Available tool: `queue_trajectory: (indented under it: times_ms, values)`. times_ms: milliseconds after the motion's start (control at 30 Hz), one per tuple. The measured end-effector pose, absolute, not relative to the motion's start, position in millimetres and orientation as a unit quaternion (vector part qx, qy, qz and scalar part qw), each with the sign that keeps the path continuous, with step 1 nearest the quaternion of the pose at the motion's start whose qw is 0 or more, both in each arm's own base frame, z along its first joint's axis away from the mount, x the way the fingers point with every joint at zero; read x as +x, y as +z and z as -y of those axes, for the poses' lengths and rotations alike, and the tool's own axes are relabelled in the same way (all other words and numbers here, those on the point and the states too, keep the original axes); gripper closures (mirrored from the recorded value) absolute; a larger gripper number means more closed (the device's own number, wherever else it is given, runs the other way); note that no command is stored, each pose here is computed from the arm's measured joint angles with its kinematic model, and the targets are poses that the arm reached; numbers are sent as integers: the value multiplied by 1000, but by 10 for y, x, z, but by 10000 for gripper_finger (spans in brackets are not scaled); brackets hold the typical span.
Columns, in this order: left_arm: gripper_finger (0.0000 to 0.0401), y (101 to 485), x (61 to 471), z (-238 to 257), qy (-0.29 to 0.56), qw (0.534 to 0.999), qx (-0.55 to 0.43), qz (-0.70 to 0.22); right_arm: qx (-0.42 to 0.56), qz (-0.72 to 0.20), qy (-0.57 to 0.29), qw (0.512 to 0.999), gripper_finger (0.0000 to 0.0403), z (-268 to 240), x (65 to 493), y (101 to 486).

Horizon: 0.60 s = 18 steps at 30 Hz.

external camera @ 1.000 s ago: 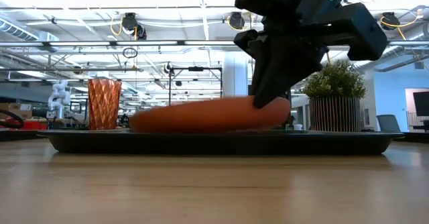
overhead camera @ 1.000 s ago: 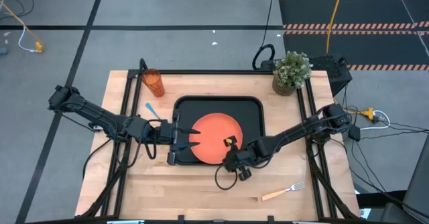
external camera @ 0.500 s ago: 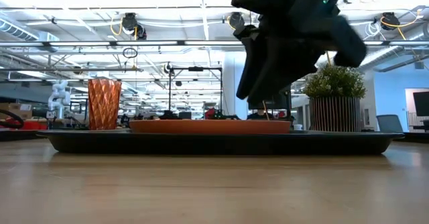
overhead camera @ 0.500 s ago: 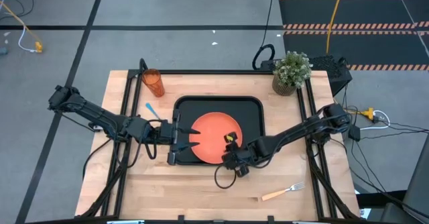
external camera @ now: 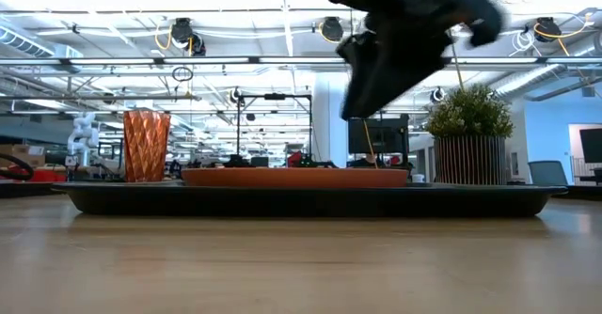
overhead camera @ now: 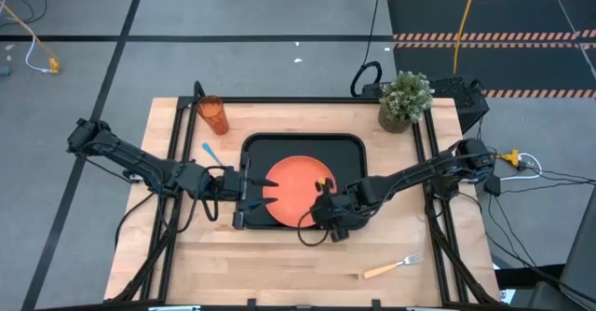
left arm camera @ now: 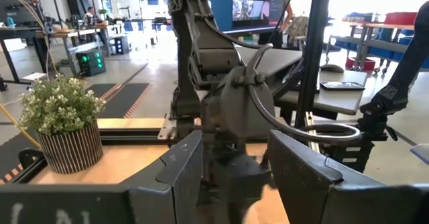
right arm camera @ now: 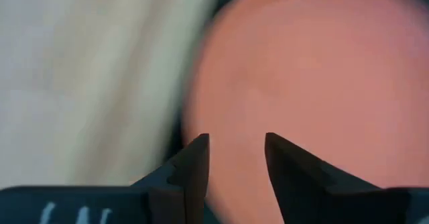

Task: Pick and place plate/cup/fork/spoon on tray
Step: Put the orange plate on the black serving tray

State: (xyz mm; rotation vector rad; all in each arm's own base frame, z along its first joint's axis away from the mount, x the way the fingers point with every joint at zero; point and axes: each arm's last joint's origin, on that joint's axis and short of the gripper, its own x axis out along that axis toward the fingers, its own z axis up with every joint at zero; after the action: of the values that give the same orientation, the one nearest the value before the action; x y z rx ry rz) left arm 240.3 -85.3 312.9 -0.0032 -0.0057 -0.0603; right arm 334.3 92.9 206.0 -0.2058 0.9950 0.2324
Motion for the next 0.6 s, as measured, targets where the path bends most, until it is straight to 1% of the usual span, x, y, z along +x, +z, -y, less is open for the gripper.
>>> queue_trajectory:
  times_ms: [67,167,267,400,600]
  values:
    - [229,3128,2403,853,-30,1000,-2,3,-61,-475,159,863,264,-978,3330,2045]
    - [229,3128,2403,854,-30,1000,-2,3,-25,-468,194,862,264,-1038,3294,1963]
    - [229,3129,2403,853,-30,1000,-2,3,-7,-473,202,857,264,-1054,3242,1851]
    - [229,3129,2403,853,-30,1000,-2,3,-2,-482,182,857,264,-1010,3166,1685]
    - [229,3130,2403,853,-30,1000,-2,3,-1,-464,178,868,264,-977,3151,1606]
